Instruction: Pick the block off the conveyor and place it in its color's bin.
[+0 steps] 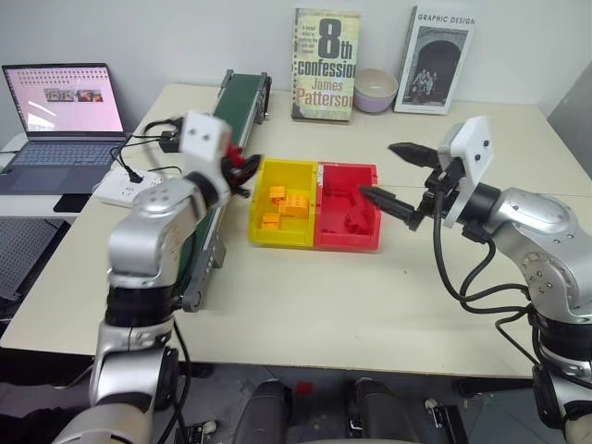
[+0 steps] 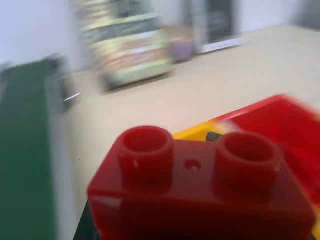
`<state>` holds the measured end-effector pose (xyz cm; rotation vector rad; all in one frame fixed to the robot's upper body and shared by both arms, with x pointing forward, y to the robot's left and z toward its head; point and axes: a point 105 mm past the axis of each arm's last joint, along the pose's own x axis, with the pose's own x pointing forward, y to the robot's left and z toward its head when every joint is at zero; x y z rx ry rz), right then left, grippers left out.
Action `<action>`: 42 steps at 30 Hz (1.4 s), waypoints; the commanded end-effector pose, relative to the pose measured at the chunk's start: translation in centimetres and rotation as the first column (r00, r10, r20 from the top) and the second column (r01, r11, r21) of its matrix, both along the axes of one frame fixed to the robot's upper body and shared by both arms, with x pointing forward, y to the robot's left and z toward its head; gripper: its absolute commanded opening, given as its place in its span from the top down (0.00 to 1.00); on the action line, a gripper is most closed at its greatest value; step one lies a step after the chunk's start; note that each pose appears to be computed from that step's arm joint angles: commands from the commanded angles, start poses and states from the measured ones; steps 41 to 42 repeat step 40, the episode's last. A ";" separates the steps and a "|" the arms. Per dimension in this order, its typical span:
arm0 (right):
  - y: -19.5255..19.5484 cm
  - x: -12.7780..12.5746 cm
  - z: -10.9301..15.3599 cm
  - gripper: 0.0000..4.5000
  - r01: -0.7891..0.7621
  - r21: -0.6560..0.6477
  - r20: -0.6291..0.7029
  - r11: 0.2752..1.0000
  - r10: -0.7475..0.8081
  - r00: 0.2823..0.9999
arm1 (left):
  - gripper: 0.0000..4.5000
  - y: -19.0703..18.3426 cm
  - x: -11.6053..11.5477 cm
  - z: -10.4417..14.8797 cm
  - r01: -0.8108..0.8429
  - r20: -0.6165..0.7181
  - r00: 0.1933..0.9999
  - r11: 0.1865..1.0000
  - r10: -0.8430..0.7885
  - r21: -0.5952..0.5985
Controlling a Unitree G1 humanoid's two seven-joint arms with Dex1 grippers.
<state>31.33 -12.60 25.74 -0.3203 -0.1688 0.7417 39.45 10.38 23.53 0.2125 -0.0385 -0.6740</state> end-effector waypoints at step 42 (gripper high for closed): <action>-0.4 -0.4 -1.7 0.00 -0.159 -0.105 -0.153 0.982 0.142 0.978 | 0.01 9.0 -6.5 -0.7 0.181 -0.133 0.980 0.934 -0.146 0.307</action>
